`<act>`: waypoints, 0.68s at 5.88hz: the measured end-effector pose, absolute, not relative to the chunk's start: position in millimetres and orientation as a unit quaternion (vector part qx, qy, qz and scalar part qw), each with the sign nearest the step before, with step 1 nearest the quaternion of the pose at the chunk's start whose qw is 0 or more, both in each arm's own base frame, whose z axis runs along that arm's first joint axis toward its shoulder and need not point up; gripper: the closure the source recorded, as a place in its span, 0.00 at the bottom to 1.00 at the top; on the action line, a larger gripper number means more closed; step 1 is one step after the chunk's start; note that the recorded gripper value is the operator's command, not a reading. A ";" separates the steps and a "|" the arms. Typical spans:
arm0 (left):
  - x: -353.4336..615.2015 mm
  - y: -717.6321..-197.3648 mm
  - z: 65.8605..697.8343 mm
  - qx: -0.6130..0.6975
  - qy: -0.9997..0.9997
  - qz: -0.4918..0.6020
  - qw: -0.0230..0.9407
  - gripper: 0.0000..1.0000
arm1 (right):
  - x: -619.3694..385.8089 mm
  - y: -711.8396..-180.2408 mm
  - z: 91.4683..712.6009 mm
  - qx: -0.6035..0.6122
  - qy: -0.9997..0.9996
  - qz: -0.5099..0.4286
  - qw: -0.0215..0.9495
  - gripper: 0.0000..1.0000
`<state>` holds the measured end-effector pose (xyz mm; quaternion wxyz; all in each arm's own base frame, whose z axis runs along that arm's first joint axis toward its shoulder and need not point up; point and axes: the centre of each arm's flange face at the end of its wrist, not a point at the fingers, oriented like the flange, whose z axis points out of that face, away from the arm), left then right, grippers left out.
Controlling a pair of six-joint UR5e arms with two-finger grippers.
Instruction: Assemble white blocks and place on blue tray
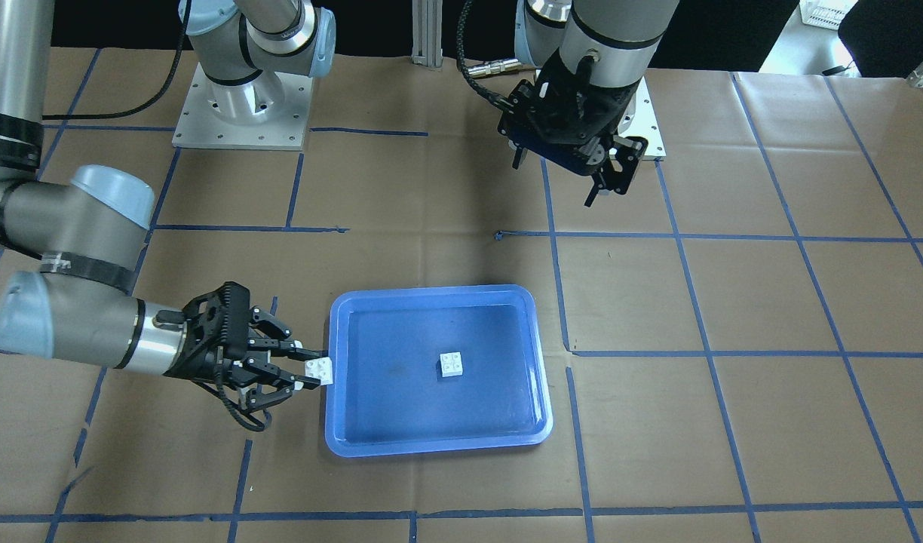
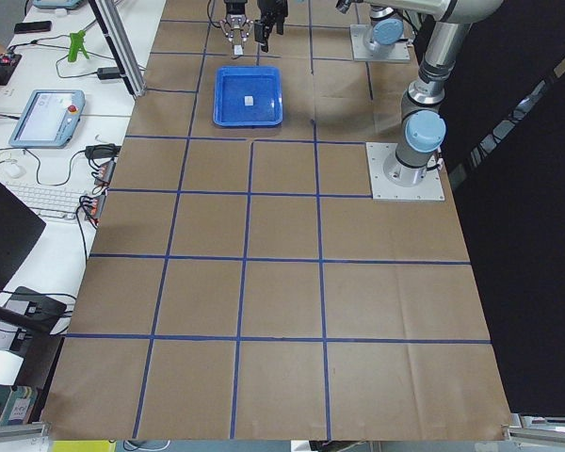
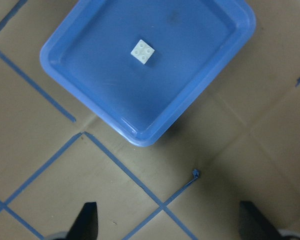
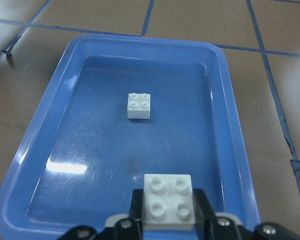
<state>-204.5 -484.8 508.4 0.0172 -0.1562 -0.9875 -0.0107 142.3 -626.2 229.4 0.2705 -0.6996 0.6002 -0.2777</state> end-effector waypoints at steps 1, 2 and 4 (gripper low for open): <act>-197.0 -483.7 514.1 -0.070 -0.997 -0.005 0.017 0.00 | 177.3 -613.1 217.8 -0.694 0.609 -0.279 0.263 0.68; -194.4 -483.9 516.5 -0.031 -0.999 -0.001 0.018 0.00 | 209.2 -598.2 201.9 -0.690 0.615 -0.283 0.257 0.67; -189.4 -490.5 520.2 -0.015 -0.999 0.022 0.020 0.00 | 245.7 -584.2 167.4 -0.672 0.633 -0.290 0.252 0.66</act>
